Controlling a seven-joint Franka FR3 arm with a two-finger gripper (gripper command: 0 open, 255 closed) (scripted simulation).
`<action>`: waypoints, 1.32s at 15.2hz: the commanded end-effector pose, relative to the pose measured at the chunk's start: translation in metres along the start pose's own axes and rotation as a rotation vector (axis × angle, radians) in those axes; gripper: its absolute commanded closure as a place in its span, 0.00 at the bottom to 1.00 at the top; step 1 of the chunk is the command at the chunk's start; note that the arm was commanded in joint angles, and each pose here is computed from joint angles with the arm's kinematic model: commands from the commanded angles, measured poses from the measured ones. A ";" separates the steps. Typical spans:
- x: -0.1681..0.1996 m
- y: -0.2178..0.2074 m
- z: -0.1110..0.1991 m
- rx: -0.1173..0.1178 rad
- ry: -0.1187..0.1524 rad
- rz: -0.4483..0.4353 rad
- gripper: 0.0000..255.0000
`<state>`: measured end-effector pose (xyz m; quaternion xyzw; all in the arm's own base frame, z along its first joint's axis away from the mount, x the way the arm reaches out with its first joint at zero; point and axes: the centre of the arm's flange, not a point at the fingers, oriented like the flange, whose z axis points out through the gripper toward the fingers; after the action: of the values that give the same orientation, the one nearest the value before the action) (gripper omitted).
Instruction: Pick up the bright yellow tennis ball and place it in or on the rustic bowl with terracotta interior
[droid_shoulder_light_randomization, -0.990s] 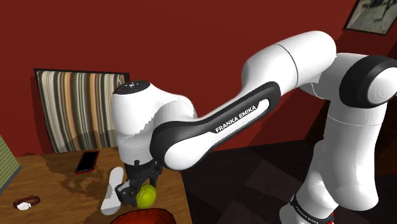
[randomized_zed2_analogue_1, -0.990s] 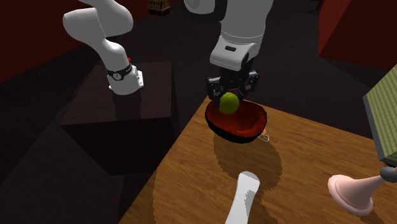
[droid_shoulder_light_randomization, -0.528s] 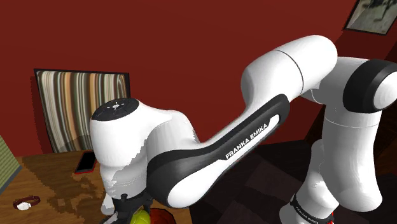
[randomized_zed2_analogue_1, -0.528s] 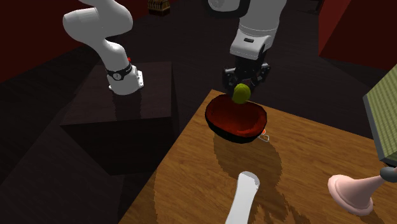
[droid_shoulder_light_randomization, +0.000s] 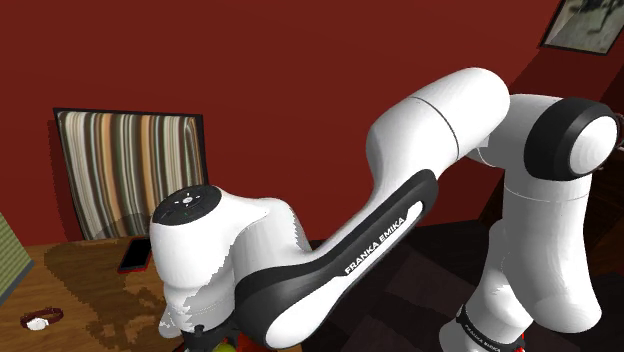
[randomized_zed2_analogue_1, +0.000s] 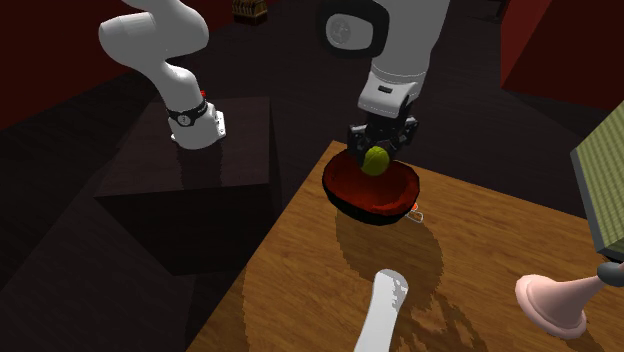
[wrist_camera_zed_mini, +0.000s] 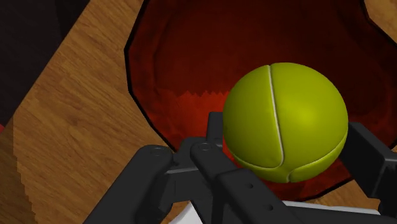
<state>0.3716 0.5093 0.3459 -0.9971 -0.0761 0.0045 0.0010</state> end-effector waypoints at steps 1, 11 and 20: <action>0.001 -0.001 0.011 0.001 0.000 0.000 1.00; 0.001 -0.001 0.027 0.001 0.000 0.000 1.00; 0.001 -0.001 0.000 0.001 0.000 0.000 0.00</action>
<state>0.3722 0.5107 0.3348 -0.9971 -0.0761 0.0041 0.0013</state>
